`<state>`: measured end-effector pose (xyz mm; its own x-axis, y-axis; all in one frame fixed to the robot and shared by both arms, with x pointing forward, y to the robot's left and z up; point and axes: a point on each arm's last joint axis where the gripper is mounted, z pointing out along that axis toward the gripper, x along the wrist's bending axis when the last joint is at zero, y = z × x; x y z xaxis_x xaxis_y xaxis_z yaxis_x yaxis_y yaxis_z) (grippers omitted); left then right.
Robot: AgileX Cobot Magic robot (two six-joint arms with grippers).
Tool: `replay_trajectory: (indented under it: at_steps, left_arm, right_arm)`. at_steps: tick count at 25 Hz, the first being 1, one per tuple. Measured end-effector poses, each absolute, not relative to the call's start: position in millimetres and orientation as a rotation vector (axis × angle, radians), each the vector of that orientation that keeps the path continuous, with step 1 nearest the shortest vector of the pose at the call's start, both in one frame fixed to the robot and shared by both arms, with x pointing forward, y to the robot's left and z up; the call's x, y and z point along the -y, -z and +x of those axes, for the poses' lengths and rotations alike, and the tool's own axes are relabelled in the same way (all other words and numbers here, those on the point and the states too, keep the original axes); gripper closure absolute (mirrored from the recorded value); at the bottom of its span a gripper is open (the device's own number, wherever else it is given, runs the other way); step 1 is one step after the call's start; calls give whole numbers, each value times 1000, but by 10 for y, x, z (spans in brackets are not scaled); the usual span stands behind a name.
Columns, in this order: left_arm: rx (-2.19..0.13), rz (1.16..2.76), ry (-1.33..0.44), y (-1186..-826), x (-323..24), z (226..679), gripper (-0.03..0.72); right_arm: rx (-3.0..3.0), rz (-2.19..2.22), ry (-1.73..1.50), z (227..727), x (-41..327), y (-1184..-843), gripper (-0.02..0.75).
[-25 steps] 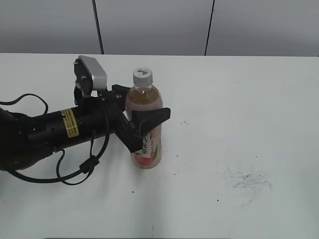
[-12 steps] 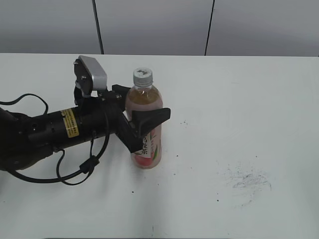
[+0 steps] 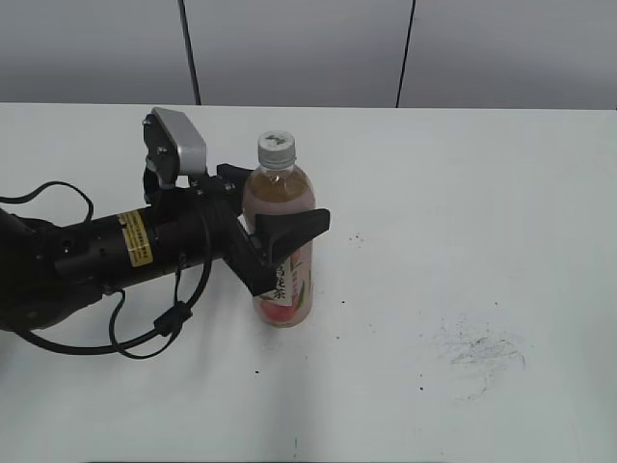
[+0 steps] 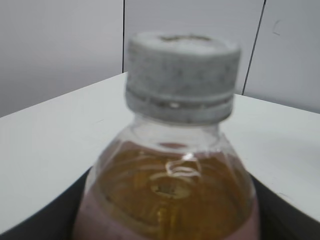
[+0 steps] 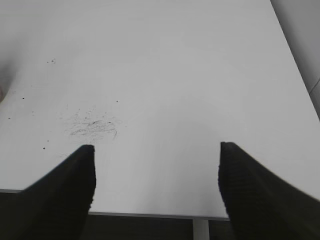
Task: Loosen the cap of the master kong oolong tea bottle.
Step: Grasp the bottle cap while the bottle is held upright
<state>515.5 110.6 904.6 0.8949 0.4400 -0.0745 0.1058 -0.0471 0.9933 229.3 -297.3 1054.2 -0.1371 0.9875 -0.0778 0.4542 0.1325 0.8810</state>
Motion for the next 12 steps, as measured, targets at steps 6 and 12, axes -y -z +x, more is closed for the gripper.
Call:
replay_trajectory:
  at_steps: [6, 12]
  left_arm:
    - [-433, 1610, -285, -9046, -1106, 5155, 243]
    - [-433, 1610, -285, -9046, -1106, 5155, 243]
  right_arm:
    - [-1594, 1328, -1044, 2424, 2953, -10771, 222]
    - [-1701, 1390, -1107, 3075, 2816, -11046, 248]
